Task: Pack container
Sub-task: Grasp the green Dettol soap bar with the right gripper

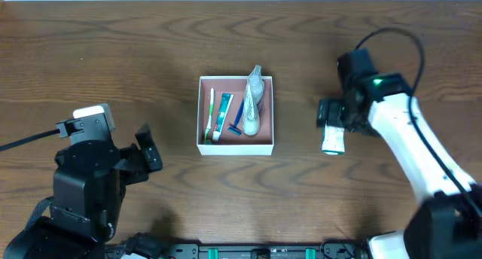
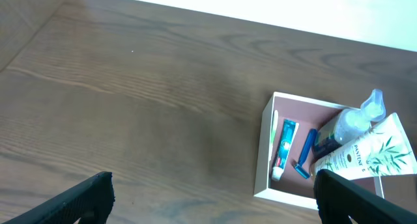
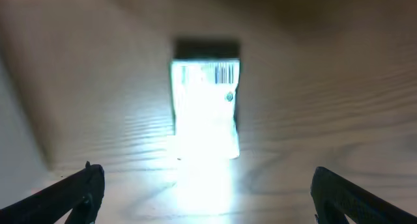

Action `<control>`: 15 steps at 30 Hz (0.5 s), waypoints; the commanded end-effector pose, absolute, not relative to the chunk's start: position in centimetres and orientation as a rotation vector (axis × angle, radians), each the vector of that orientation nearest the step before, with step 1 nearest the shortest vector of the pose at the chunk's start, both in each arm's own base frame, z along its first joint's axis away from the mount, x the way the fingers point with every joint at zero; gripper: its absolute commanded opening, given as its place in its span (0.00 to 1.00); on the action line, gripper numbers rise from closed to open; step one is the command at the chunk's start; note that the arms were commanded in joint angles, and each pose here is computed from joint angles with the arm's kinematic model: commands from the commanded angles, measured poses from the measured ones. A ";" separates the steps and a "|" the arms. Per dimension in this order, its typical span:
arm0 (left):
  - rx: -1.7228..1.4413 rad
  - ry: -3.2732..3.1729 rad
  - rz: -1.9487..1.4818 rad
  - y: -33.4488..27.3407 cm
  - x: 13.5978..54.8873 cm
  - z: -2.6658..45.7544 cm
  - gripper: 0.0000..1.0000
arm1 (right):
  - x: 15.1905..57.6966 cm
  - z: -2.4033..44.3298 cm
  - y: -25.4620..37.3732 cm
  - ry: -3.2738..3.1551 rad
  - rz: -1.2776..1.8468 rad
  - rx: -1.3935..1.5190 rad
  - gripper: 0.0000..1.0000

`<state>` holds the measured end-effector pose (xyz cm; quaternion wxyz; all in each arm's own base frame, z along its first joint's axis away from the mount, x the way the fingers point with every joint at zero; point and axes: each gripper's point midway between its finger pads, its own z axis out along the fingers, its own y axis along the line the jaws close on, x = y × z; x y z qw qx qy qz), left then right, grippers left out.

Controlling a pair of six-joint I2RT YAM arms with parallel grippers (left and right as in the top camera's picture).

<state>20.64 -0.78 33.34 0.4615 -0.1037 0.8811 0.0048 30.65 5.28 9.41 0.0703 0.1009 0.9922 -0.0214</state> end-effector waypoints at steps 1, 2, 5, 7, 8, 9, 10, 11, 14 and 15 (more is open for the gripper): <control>-0.261 2.161 0.030 -0.4 20.6 33.5 0.98 | 29.9 6.7 5.3 3.042 -0.030 0.281 0.99; -0.261 2.161 0.030 -0.4 20.6 33.5 0.98 | 30.0 5.9 5.3 3.047 -0.031 0.261 0.99; -0.261 2.161 0.030 -0.4 20.6 33.5 0.98 | 30.7 4.1 5.6 3.042 -0.016 0.206 0.95; -0.261 2.161 0.030 -0.4 20.6 33.5 0.98 | 31.2 3.1 5.7 3.026 -0.008 0.203 0.90; -0.262 2.161 0.030 -0.4 20.6 33.5 0.98 | 31.4 2.6 5.8 3.020 -0.004 0.203 0.87; -0.261 2.161 0.030 -0.4 20.6 33.5 0.98 | 31.6 2.1 5.8 3.017 -0.003 0.203 0.85; -0.261 2.161 0.030 -0.4 20.6 33.5 0.98 | 31.6 1.5 5.8 3.020 -0.003 0.204 0.85; -0.261 2.161 0.030 -0.4 20.6 33.5 0.98 | 31.5 1.0 5.9 3.027 0.000 0.204 0.83; -0.261 2.161 0.030 -0.4 20.6 33.5 0.98 | 31.3 0.0 5.8 3.045 -0.009 0.205 0.76; -0.261 2.161 0.030 -0.4 20.6 33.5 0.98 | 31.3 -0.2 5.8 3.048 -0.011 0.204 0.70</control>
